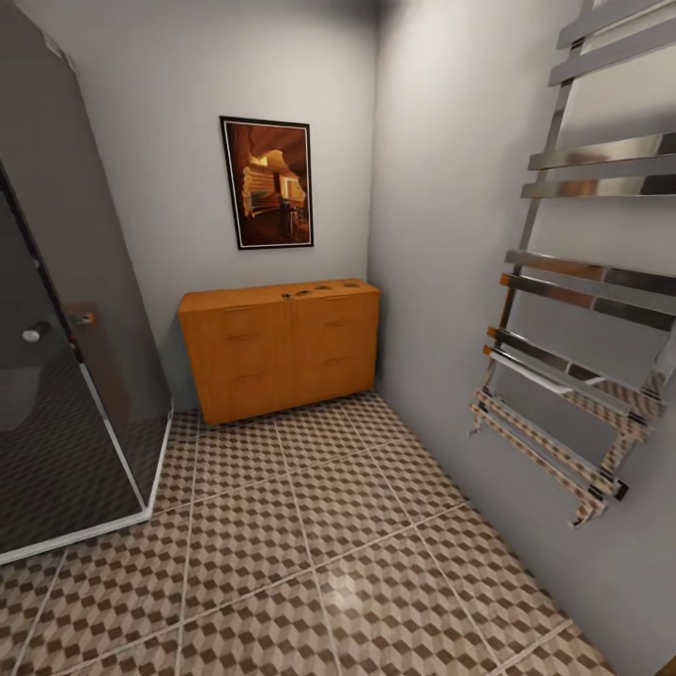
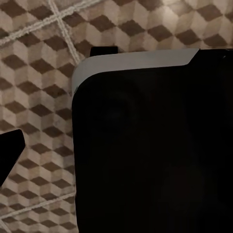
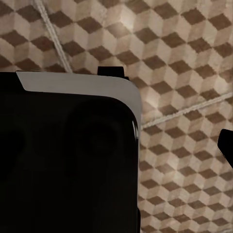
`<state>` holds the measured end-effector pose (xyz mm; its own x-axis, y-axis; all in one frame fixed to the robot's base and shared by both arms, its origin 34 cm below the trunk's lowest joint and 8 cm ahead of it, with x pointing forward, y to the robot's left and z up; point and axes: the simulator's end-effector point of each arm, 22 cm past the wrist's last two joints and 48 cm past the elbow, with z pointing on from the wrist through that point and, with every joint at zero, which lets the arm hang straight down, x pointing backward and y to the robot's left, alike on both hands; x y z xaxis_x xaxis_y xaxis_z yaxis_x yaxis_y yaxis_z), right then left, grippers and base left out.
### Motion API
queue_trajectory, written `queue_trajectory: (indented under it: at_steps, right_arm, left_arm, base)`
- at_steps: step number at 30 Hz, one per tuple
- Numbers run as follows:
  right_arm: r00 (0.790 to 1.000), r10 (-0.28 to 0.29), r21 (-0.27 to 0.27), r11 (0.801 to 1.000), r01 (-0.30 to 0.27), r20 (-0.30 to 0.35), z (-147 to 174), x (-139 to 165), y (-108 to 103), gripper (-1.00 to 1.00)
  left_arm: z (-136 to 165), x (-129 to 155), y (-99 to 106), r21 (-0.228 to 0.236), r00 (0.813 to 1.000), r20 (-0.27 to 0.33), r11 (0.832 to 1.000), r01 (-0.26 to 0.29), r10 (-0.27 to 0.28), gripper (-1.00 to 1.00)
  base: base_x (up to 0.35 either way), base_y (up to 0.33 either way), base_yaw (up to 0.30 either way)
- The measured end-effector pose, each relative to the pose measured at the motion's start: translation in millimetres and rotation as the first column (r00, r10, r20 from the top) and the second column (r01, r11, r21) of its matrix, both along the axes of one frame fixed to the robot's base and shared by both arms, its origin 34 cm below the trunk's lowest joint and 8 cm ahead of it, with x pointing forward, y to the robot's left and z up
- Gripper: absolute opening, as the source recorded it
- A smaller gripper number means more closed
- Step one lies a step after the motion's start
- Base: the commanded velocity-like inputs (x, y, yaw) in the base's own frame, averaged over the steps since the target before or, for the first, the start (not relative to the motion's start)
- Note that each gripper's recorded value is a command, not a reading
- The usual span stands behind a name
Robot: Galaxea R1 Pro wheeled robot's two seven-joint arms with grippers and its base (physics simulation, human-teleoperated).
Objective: Take the four mousetraps from the cabinet in the bathroom and place them on the bathroom floor. Make sure all four end up on the same floor surface, and ensure that at least two of them are either under or directly next to the same bathroom sink.
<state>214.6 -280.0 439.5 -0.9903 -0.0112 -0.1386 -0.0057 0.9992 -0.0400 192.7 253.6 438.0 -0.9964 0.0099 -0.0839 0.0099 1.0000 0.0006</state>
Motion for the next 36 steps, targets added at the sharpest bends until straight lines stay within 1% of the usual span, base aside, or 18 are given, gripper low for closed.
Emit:
queue_trajectory:
  at_steps: [36]
  right_arm:
    - [1.0,0.0,0.001,1.0,0.0,0.0,0.0,-0.2,0.5,1.0]
  left_arm:
    - [0.0,-0.6,-0.1,0.0,1.0,-0.002,1.0,0.002,-0.002,1.0]
  base:
    - [0.308,0.0,0.001]
